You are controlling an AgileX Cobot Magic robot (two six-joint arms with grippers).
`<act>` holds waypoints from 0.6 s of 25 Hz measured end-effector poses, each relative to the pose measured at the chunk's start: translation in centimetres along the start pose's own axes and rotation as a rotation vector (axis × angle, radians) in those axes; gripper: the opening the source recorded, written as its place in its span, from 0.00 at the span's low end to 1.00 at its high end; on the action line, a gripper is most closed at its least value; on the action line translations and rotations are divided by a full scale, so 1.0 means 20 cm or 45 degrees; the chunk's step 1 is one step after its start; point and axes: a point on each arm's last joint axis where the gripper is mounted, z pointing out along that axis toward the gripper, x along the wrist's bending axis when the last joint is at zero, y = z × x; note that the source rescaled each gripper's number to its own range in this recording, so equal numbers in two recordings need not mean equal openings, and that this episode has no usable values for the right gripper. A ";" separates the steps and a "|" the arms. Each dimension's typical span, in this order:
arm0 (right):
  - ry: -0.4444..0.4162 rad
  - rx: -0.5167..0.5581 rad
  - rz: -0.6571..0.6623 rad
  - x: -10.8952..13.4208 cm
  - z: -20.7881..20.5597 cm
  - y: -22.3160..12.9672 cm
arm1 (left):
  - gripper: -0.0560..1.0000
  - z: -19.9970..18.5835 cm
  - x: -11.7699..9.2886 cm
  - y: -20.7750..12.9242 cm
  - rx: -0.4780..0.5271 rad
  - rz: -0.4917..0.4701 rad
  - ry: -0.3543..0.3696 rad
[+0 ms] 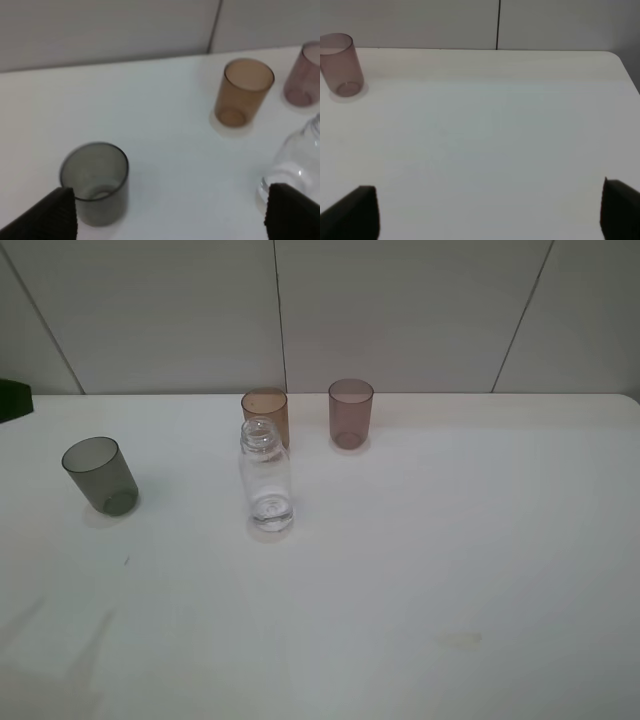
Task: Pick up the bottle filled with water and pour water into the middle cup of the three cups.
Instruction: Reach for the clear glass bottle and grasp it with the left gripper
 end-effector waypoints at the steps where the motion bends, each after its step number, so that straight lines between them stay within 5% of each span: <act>1: 0.000 0.000 0.000 0.00 0.00 0.00 | 1.00 0.05 -0.03 -0.02 0.056 0.019 -0.036; 5: 0.000 0.000 0.000 0.00 0.00 0.00 | 1.00 0.19 -0.14 -0.06 0.160 0.058 -0.167; 15: 0.000 0.000 0.000 0.00 0.00 0.00 | 1.00 0.41 -0.34 -0.26 0.073 0.173 -0.318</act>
